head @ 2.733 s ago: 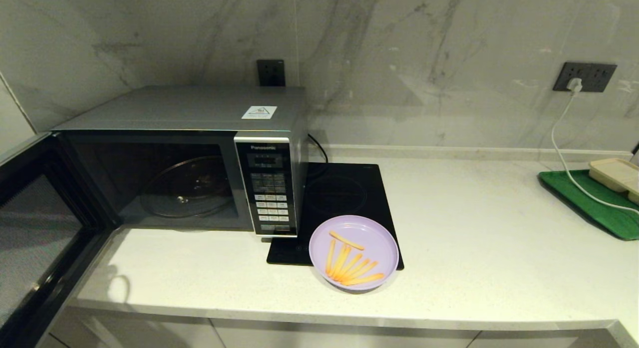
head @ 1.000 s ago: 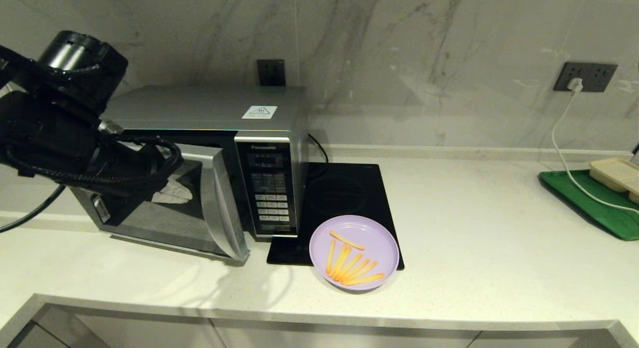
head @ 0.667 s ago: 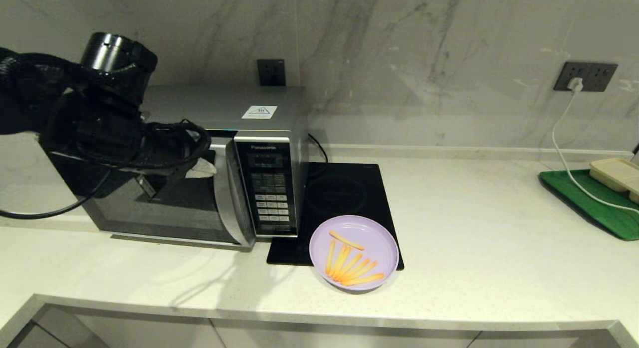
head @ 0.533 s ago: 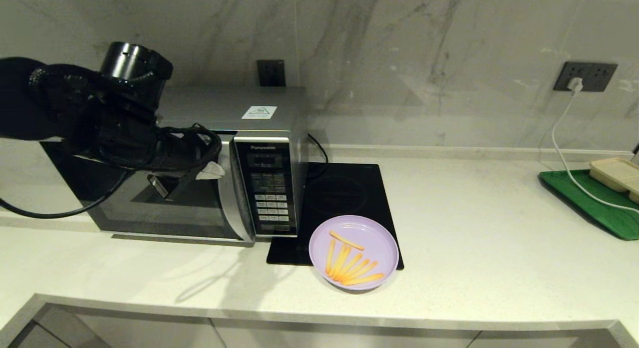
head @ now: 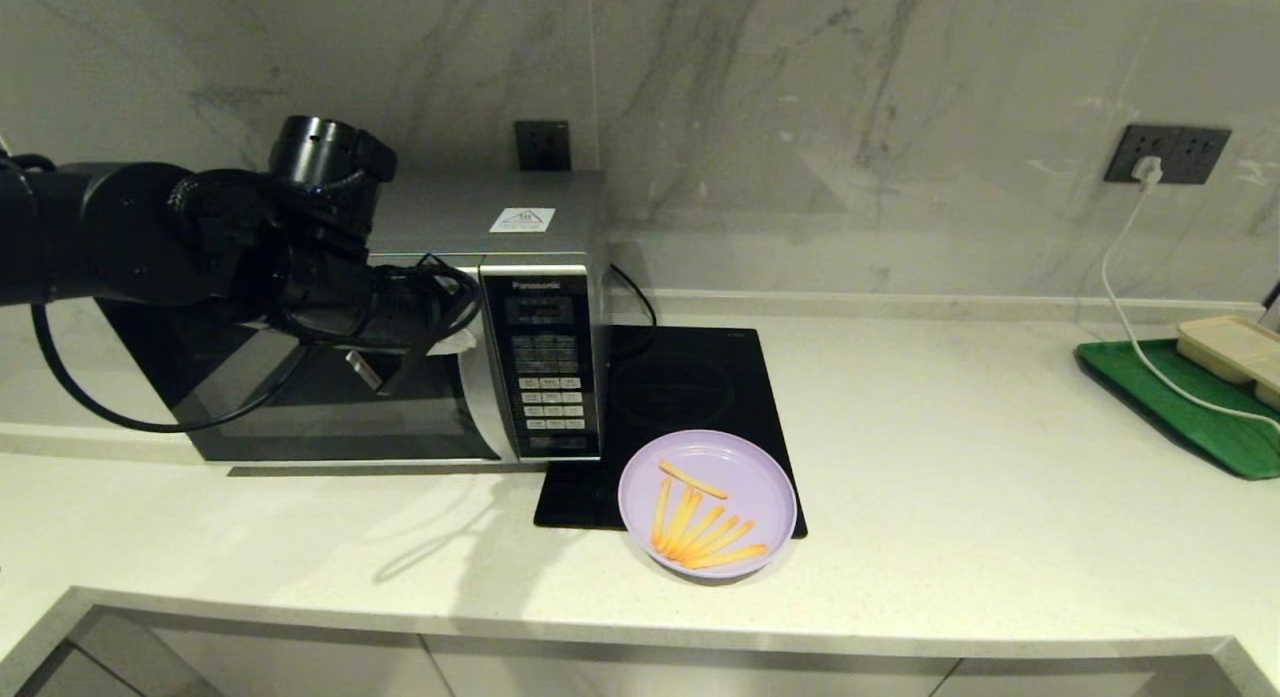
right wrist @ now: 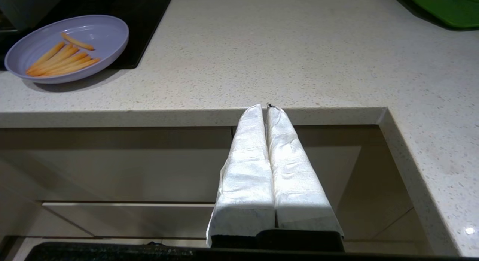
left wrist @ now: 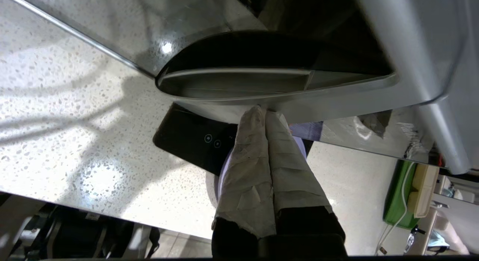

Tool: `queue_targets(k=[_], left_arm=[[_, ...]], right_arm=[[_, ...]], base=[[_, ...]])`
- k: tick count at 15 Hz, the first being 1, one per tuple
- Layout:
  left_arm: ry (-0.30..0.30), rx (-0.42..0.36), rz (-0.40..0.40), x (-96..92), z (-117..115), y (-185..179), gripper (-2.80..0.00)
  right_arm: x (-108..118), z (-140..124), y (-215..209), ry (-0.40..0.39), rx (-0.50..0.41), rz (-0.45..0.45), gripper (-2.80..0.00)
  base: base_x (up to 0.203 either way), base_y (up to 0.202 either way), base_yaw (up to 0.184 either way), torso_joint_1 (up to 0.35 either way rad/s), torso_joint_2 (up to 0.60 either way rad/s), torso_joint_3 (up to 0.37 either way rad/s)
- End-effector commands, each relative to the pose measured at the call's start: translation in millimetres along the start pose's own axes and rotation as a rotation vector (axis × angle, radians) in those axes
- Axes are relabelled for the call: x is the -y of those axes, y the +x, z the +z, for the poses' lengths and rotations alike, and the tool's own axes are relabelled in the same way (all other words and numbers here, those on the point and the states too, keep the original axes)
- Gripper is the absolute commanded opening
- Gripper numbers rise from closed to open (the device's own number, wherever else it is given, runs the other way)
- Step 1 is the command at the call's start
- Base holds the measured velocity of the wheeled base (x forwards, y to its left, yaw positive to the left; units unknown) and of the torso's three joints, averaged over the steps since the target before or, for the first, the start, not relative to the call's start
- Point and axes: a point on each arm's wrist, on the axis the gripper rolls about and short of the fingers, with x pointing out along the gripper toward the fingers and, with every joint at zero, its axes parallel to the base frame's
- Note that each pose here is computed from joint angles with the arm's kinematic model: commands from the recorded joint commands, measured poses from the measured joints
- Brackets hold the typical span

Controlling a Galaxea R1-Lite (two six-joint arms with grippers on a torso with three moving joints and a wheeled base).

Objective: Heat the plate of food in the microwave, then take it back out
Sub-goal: Close the microwave oven

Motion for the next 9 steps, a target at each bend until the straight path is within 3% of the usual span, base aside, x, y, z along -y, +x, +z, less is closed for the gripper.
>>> queue_targets(k=[1, 4, 7, 9], left_arm=[[0.006, -0.006, -0.027, 2.9, -5, -29, -2.8], [0.022, -0.048, 0.009, -10.6, -18, -74, -2.8], [0.02, -0.024, -0.019, -32.8, -27, -124, -2.8], [0.068, -0.017, -0.02, -50.1, -34, -155, -2.8]], right_arm=[[0, 0, 0, 0.0, -0.001, 0.0, -2.8], [0, 0, 0, 0.0, -0.001, 0.0, -2.8], [0, 0, 0, 0.0, -0.002, 0.0, -2.8], [0, 0, 0, 0.0, -0.002, 0.0, -2.8]], base=[[0.0, 0.0, 0.0, 0.0, 0.0, 0.0], [0.0, 0.0, 0.0, 0.0, 0.0, 0.0], [0.0, 0.0, 0.0, 0.0, 0.0, 0.0], [0.0, 0.0, 0.0, 0.0, 0.0, 0.0]])
